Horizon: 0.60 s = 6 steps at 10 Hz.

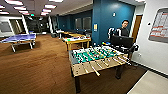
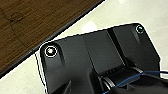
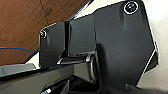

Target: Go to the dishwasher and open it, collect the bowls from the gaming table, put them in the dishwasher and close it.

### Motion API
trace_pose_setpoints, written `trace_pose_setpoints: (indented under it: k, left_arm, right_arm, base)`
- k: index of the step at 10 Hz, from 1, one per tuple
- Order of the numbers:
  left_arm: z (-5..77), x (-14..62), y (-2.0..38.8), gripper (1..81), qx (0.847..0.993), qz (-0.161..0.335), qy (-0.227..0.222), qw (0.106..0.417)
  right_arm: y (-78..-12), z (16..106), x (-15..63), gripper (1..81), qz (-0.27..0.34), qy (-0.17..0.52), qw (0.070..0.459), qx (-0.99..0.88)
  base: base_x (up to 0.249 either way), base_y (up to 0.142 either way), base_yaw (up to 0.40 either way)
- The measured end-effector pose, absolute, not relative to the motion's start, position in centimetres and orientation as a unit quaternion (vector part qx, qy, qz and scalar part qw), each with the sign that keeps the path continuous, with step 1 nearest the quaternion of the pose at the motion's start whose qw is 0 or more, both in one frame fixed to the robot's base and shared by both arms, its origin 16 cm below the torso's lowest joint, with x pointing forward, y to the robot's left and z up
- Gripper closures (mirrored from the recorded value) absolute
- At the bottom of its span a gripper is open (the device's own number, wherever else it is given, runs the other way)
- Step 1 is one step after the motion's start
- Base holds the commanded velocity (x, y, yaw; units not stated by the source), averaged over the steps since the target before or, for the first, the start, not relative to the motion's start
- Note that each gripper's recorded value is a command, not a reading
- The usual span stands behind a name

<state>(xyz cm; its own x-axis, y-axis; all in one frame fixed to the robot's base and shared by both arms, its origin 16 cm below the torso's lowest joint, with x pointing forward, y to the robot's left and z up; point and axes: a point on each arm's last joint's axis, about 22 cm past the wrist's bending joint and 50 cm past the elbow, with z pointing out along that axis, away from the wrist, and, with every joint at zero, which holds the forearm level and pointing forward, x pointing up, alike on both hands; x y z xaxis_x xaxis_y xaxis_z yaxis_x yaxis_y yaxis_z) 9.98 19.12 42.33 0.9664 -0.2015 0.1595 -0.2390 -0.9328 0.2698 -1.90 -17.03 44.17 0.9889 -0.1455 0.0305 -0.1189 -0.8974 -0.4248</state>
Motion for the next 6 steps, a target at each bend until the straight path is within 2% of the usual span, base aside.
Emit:
trace_pose_setpoints:
  k: [3, 6]
  left_arm:
    - [42.33, 9.85, 18.96, 1.0, 0.981, 0.064, -0.112, 0.146]
    - [42.25, 9.37, 19.11, 1.0, 0.982, 0.056, -0.113, 0.144]
  right_arm:
    - [-17.07, 44.16, -1.87, 1.0, -0.031, 0.067, 0.216, -0.974]
    - [-17.13, 44.15, -1.79, 1.0, -0.033, 0.068, 0.215, -0.974]
  base:
    - [0.0, 0.0, 0.33]
    - [0.0, 0.0, 0.199]
